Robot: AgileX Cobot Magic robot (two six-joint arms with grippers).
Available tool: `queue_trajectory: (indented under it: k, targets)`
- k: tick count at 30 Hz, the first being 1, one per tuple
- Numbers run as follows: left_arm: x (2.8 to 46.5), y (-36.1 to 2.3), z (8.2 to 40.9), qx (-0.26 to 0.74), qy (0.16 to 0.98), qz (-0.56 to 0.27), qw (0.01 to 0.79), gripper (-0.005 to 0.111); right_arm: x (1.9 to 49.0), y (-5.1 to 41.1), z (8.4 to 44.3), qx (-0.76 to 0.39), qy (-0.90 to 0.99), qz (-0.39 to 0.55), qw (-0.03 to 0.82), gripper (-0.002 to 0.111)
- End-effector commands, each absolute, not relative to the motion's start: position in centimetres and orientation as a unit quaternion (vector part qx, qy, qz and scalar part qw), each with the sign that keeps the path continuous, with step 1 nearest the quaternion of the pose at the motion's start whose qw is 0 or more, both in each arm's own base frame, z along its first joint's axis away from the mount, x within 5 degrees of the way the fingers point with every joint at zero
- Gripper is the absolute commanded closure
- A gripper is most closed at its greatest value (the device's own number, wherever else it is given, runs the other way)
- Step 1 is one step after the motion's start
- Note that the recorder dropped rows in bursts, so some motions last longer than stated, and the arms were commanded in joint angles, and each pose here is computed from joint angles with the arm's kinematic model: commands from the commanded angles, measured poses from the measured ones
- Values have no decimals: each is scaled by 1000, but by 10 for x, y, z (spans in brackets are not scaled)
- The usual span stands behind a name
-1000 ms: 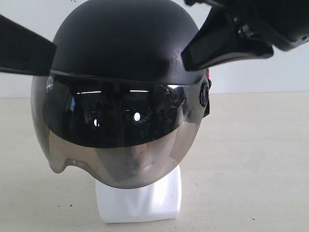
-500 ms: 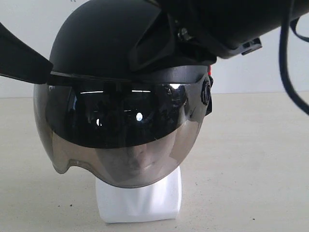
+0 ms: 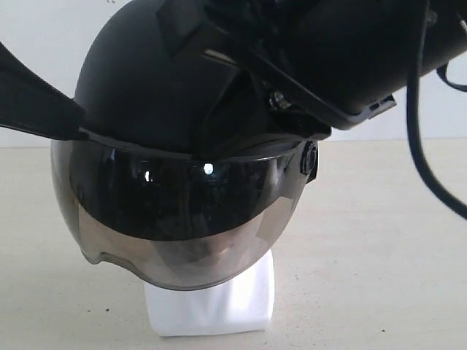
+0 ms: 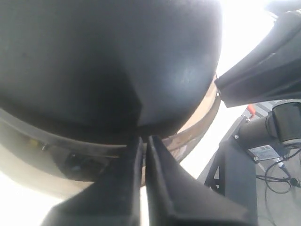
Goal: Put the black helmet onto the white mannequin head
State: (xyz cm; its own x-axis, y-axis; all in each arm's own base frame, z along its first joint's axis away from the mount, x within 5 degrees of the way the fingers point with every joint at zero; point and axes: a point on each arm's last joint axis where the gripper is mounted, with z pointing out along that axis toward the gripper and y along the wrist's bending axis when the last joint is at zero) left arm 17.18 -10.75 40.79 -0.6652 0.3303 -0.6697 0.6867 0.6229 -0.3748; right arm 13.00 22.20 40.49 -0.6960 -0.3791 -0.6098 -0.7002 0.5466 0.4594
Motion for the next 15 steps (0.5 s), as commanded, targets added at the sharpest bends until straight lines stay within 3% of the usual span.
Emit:
queue_trajectory:
  k: [1, 7, 15]
  targets:
    - [172, -109, 406, 294, 857, -321, 276, 102, 131, 222, 390, -324, 859, 334, 214, 108]
    - [172, -108, 435, 331, 828, -308, 331, 102, 131, 220, 398, -319, 849, 345, 241, 108]
    - [194, -106, 417, 326, 860, -251, 301, 102, 131, 220, 398, -319, 848, 346, 244, 108]
